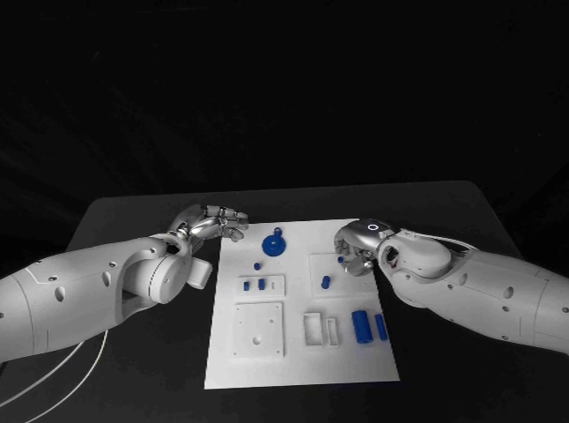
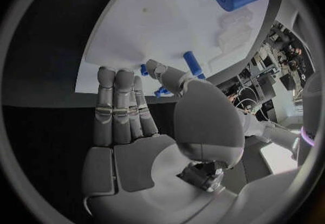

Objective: Assemble the parts on the task board

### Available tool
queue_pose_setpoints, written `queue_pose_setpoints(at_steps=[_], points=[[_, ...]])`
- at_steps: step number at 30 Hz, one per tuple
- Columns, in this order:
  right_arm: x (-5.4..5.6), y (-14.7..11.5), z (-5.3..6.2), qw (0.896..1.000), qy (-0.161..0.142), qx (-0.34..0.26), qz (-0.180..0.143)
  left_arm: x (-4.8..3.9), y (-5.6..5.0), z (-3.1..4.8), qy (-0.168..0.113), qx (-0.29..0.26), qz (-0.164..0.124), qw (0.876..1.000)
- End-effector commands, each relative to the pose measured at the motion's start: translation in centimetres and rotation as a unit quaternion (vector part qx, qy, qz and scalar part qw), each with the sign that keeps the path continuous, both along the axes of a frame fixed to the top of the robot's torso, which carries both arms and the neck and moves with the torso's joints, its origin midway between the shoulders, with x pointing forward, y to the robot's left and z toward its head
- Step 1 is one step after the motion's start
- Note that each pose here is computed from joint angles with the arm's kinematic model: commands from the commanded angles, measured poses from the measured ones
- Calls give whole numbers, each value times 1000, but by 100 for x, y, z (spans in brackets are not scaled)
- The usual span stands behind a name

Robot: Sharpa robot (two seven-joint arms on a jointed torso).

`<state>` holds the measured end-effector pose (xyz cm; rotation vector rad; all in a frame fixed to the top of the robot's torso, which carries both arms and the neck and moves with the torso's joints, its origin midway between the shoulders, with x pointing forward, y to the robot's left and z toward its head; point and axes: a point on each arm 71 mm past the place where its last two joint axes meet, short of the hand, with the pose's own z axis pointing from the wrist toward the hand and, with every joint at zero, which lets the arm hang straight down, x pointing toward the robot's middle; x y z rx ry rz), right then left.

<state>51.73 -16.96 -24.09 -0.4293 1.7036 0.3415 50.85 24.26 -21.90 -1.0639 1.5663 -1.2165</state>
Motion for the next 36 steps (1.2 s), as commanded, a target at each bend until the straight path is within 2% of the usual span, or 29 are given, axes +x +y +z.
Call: queue_pose_setpoints(at_steps=[1, 27, 36], points=[[-31, 22, -84, 1000, 9, -13, 5, -2, -22, 21, -3, -14, -4, 1000], [-83, 109, -198, 999, 21, -22, 17, 0, 1, 16, 3, -12, -4, 1000], [-111, 135, -244, 999, 6, -39, 21, 3, 1, 16, 4, -12, -4, 1000]])
